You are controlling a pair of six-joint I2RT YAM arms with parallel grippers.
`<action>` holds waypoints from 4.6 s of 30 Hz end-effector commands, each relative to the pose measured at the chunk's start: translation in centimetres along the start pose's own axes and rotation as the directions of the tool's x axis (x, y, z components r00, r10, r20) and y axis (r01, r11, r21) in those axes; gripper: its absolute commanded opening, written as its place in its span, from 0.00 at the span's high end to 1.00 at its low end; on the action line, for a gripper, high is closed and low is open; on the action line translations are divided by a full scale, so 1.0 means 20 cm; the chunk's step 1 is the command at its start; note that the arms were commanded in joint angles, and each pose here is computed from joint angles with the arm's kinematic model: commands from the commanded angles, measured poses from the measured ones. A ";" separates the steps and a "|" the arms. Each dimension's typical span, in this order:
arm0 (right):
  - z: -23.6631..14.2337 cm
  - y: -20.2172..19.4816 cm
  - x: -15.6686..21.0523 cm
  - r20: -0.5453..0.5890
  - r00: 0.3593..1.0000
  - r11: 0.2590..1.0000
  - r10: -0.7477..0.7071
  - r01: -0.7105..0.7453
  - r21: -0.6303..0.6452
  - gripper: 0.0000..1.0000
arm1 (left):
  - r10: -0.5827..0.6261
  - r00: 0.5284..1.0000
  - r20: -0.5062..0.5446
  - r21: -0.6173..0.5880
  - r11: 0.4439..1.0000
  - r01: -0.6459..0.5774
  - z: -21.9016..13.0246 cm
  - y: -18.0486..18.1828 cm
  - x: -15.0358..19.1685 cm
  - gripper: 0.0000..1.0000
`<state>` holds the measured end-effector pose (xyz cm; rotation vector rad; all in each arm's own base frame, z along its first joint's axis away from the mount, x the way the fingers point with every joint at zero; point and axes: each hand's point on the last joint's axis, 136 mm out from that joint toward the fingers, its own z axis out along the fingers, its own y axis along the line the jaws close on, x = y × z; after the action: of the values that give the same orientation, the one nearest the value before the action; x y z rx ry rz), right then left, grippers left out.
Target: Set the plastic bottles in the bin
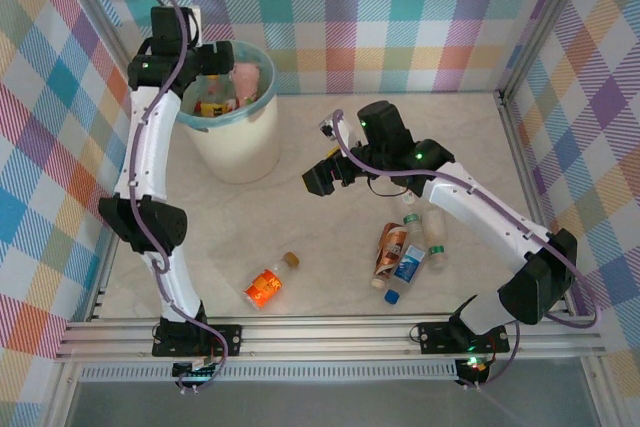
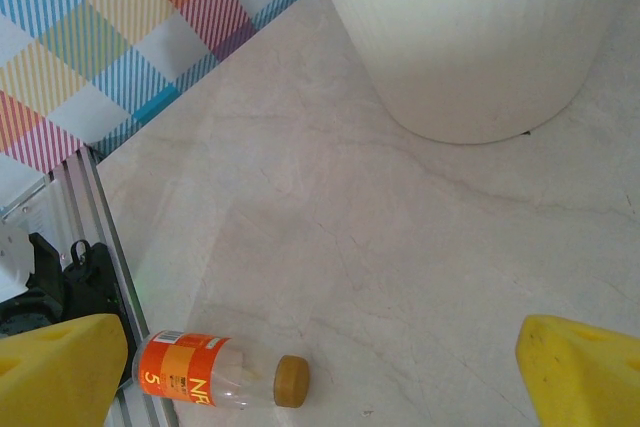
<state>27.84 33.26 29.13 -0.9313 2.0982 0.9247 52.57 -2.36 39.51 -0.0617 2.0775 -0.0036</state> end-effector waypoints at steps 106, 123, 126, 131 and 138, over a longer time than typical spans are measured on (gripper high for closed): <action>-0.33 -0.80 0.10 0.218 0.895 0.847 0.389 -0.441 0.297 0.48 | 0.034 0.992 -0.119 0.769 0.636 0.070 -0.63 -1.34 1.06 0.13; -0.41 -0.21 -0.17 0.274 0.880 0.891 0.389 -0.284 -0.353 0.48 | 0.057 0.998 -0.004 0.930 0.367 -0.017 -0.91 -1.57 1.00 0.19; -0.42 -0.14 -0.18 0.267 0.890 0.881 0.370 -0.245 -0.405 0.48 | 0.044 0.999 0.002 0.941 0.337 -0.017 -0.95 -1.57 0.98 0.22; -0.44 -0.05 -0.19 0.256 0.909 0.871 0.329 -0.187 -0.455 0.48 | 0.013 1.000 0.019 0.956 0.293 -0.022 -1.03 -1.57 0.93 0.28; -0.44 0.03 -0.18 0.246 0.925 0.861 0.289 -0.138 -0.489 0.47 | -0.024 0.999 0.036 0.959 0.284 -0.028 -1.08 -1.54 0.88 0.27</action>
<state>30.42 26.40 35.33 -0.5328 1.8442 1.5364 27.66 -34.11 31.68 0.6735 1.8391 -1.2099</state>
